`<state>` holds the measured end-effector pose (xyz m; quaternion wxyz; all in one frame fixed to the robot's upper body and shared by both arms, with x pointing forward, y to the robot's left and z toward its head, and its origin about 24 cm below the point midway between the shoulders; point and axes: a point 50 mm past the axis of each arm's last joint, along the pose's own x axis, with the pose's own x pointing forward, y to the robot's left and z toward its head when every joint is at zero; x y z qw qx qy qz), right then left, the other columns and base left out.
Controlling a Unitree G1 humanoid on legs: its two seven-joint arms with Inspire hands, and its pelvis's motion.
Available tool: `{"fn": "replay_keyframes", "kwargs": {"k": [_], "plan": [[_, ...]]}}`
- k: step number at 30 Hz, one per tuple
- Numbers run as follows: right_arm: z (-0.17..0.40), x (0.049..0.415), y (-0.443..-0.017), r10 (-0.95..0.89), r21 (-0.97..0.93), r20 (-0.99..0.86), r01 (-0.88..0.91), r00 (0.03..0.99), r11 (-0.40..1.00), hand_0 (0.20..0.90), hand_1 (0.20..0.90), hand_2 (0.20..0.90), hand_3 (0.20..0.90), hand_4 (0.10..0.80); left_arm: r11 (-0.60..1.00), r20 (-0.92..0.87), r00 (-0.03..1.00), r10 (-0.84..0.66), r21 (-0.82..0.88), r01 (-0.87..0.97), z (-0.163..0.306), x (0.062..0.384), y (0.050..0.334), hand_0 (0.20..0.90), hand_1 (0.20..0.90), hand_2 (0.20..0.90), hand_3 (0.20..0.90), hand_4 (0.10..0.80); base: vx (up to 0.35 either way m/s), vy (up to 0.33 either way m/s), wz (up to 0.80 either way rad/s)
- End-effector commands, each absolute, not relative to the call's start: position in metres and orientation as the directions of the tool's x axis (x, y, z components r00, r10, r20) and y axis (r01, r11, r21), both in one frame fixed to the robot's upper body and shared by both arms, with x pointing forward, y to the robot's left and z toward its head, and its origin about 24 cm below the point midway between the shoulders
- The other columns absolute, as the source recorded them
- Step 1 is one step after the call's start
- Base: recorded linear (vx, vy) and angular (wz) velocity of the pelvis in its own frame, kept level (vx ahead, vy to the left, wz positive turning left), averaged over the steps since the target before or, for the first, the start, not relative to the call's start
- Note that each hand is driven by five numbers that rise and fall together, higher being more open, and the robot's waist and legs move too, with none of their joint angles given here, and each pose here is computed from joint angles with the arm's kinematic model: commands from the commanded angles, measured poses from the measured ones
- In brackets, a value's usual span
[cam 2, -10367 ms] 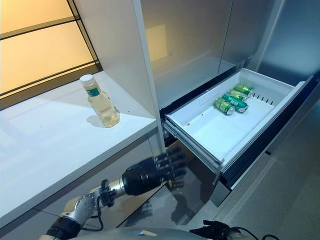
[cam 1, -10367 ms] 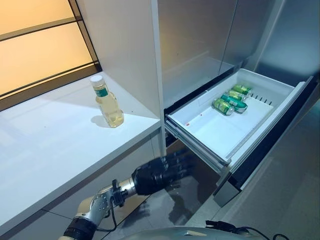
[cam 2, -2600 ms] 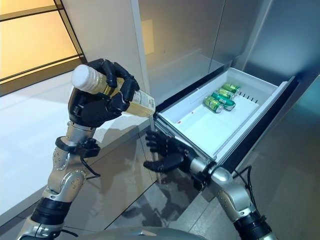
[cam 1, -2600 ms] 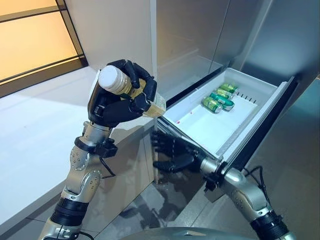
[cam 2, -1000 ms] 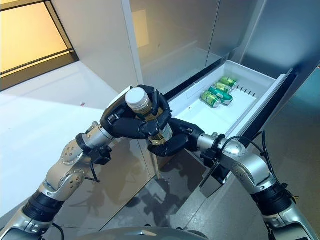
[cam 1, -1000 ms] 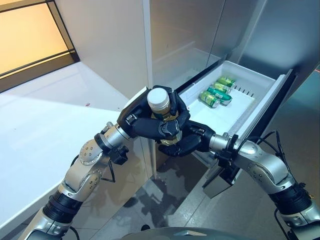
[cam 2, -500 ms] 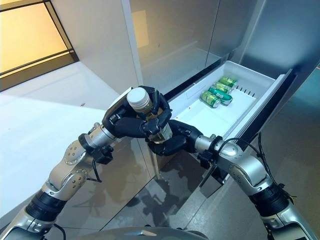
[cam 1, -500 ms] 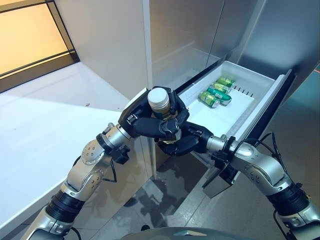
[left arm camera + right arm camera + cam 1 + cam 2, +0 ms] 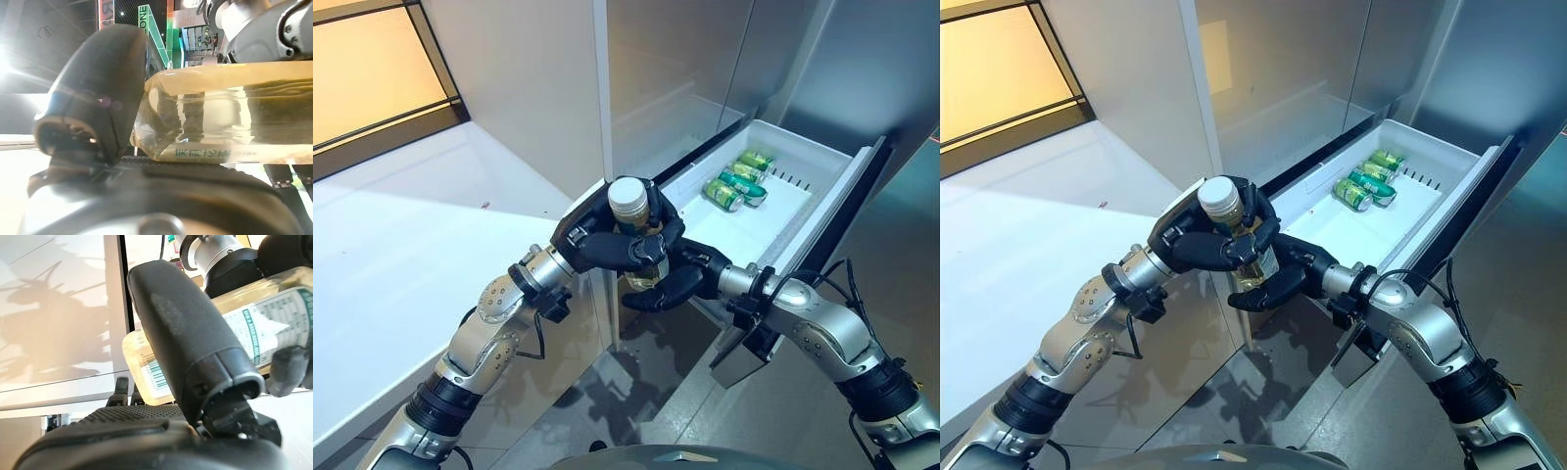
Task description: Put drinks into fridge and close the fridge
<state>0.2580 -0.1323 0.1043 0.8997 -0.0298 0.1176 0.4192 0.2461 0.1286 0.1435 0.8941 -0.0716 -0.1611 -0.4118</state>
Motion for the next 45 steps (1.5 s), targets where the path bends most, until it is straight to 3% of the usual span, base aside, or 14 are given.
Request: {"fn": "replay_keyframes", "kwargs": {"k": [1,7,8,9,10,17,31,32,33,34,39,45], "plan": [[0.176,0.267,-0.101,0.837,-0.088,0.103,-0.833,0.537,0.546,0.900,0.900,0.900,0.900,0.800,0.579,0.543,0.463,-0.701,0.055,0.813,0.182,0.251,0.108,0.300,0.300,0.300,0.200,0.100,0.000,0.000,0.00],[0.175,0.266,-0.100,0.842,-0.077,0.090,-0.839,0.533,0.539,0.900,0.900,0.900,0.900,0.800,0.565,0.552,0.449,-0.703,0.049,0.824,0.183,0.250,0.106,0.300,0.300,0.300,0.200,0.100,0.000,0.000,0.00],[0.174,0.266,-0.100,0.843,-0.070,0.086,-0.841,0.531,0.537,0.724,0.724,0.724,0.694,0.594,0.561,0.555,0.445,-0.702,0.047,0.827,0.183,0.249,0.105,0.300,0.300,0.300,0.200,0.100,0.000,0.000,0.00],[0.173,0.266,-0.099,0.843,-0.067,0.087,-0.841,0.531,0.537,0.594,0.594,0.594,0.543,0.443,0.560,0.556,0.444,-0.703,0.047,0.827,0.183,0.249,0.105,0.300,0.300,0.300,0.200,0.100,0.000,0.000,0.00],[0.173,0.266,-0.099,0.842,-0.067,0.087,-0.841,0.532,0.538,0.300,0.300,0.300,0.200,0.100,0.558,0.555,0.442,-0.704,0.049,0.828,0.183,0.249,0.104,0.300,0.300,0.300,0.200,0.100,0.000,0.000,0.00],[0.174,0.266,-0.099,0.839,-0.063,0.091,-0.838,0.536,0.542,0.300,0.300,0.300,0.200,0.100,0.562,0.548,0.442,-0.710,0.064,0.825,0.182,0.248,0.102,0.300,0.300,0.300,0.200,0.100,0.000,0.000,0.00],[0.177,0.271,-0.104,0.812,-0.086,0.093,-0.808,0.577,0.584,0.300,0.300,0.300,0.200,0.100,0.600,0.455,0.445,-0.772,0.289,0.746,0.183,0.250,0.104,0.312,0.312,0.312,0.214,0.114,0.000,0.000,0.00],[0.177,0.272,-0.105,0.808,-0.086,0.092,-0.803,0.582,0.589,0.300,0.300,0.300,0.200,0.100,0.602,0.445,0.448,-0.775,0.305,0.738,0.182,0.250,0.105,0.432,0.432,0.432,0.354,0.254,0.000,0.000,0.00],[0.178,0.272,-0.105,0.806,-0.087,0.092,-0.802,0.584,0.591,0.300,0.300,0.300,0.200,0.100,0.602,0.444,0.448,-0.776,0.309,0.737,0.182,0.250,0.105,0.822,0.822,0.822,0.809,0.709,0.000,0.000,0.00],[0.178,0.272,-0.106,0.802,-0.088,0.093,-0.797,0.590,0.597,0.300,0.300,0.300,0.200,0.100,0.600,0.443,0.445,-0.778,0.314,0.736,0.183,0.250,0.105,0.900,0.900,0.900,0.900,0.800,0.000,0.000,0.00],[0.178,0.279,-0.113,0.760,-0.094,0.101,-0.755,0.641,0.649,0.300,0.300,0.300,0.200,0.100,0.649,0.550,0.437,-0.711,0.276,0.709,0.195,0.249,0.114,0.900,0.900,0.900,0.900,0.800,0.000,0.000,0.00],[0.178,0.288,-0.127,0.674,-0.074,0.123,-0.671,0.728,0.738,0.300,0.300,0.300,0.200,0.100,0.773,0.784,0.389,-0.483,0.172,0.611,0.222,0.238,0.135,0.900,0.900,0.900,0.900,0.800,0.000,0.000,0.00]]}}
